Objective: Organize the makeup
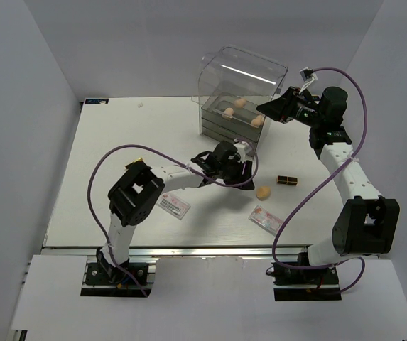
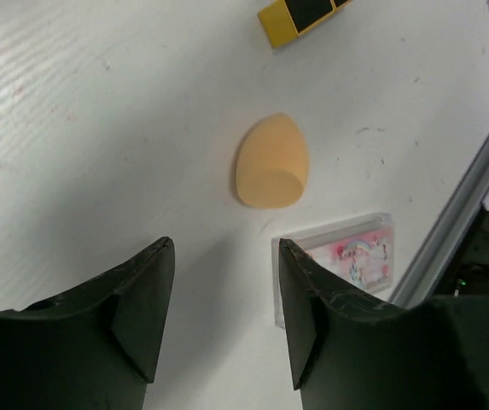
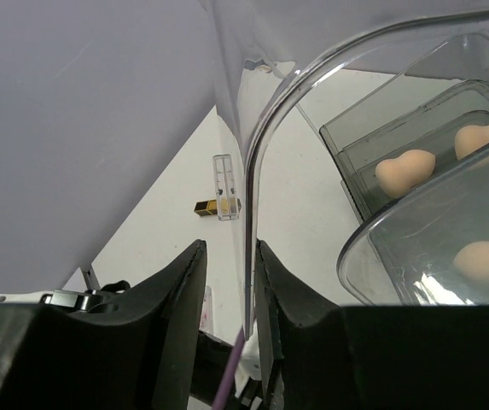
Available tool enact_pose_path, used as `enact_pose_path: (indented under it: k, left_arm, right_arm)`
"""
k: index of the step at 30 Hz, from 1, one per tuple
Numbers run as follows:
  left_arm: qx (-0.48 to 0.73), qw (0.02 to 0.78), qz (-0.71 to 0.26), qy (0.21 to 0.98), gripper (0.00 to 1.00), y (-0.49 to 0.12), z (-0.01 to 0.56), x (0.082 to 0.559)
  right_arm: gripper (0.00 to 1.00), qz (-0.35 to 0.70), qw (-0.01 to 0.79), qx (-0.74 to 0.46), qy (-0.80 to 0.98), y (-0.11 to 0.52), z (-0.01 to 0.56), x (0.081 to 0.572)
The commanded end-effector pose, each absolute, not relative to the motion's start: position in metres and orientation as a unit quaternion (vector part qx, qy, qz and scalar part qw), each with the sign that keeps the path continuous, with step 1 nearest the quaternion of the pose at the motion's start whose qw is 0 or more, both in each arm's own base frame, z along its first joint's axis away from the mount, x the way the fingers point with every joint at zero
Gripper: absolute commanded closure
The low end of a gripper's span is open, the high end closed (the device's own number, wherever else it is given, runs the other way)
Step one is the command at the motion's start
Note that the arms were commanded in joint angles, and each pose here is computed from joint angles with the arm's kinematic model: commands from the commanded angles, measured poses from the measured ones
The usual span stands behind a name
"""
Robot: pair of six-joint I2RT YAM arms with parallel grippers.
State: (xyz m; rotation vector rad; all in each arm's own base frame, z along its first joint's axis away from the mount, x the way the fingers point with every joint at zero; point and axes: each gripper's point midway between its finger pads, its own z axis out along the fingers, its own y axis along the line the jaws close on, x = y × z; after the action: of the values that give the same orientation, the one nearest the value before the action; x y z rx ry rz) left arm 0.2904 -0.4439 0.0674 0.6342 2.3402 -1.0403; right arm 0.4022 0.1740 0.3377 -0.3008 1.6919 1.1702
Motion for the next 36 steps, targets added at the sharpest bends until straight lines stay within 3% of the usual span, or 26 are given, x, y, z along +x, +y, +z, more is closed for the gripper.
enact_pose_path:
  k: [1, 3, 4, 19, 36]
  left_arm:
    - [0.278, 0.265, -0.364, 0.849, 0.38, -0.459, 0.076, 0.288]
    - [0.279, 0.256, -0.366, 0.850, 0.28, -0.466, 0.070, 0.288]
    - [0.278, 0.254, -0.370, 0.849, 0.28, -0.469, 0.069, 0.287]
    - [0.286, 0.270, -0.406, 0.825, 0.27, -0.498, 0.090, 0.296]
    - [0.311, 0.251, -0.365, 0.841, 0.31, -0.502, 0.057, 0.292]
  right_arm:
    - [0.65, 0.487, 0.538, -0.162, 0.668, 0.176, 0.371, 0.384]
    - [0.65, 0.487, 0.538, -0.162, 0.669, 0.176, 0.370, 0.384]
    - [0.65, 0.487, 0.538, -0.163, 0.669, 0.176, 0.370, 0.383]
    - [0.65, 0.486, 0.536, -0.160, 0.671, 0.175, 0.366, 0.384]
    - [0.65, 0.487, 0.537, -0.159, 0.671, 0.175, 0.366, 0.384]
